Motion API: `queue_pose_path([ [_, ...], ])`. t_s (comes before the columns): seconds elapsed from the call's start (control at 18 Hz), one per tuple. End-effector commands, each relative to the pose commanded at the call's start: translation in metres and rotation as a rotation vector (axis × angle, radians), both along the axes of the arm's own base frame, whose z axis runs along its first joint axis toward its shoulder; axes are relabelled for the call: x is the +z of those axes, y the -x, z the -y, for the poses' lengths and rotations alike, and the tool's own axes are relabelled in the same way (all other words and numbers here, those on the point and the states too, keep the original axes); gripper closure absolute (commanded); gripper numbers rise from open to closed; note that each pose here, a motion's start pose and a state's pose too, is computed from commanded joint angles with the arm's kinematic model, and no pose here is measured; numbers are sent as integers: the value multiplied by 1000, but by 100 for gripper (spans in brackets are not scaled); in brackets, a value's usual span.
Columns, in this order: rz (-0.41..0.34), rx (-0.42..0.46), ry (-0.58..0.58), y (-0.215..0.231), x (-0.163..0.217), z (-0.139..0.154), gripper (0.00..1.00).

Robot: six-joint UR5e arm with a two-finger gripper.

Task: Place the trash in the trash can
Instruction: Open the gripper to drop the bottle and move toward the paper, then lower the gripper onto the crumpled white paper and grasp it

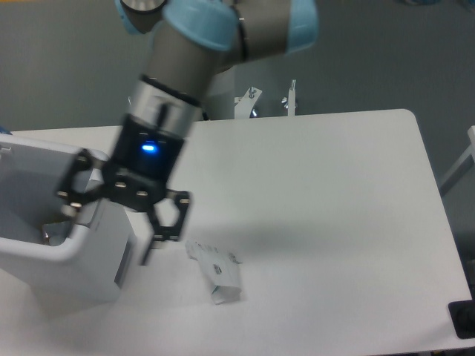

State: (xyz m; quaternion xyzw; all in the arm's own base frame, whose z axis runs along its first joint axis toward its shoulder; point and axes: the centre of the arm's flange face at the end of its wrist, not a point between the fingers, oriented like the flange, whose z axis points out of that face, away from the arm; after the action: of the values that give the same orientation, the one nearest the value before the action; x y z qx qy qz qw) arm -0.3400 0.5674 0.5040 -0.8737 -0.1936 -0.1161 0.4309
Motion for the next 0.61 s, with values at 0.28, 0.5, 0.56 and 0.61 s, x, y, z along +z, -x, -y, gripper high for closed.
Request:
queue_pose_path([
  [0.28, -40, 0, 70, 47, -57, 41, 0],
  [0.5, -68, -68, 130, 55, -110, 58, 0],
  [0.56, -69, -91, 144, 55, -125, 58, 0],
  [0.61, -71, -110, 155, 54, -137, 59, 0],
])
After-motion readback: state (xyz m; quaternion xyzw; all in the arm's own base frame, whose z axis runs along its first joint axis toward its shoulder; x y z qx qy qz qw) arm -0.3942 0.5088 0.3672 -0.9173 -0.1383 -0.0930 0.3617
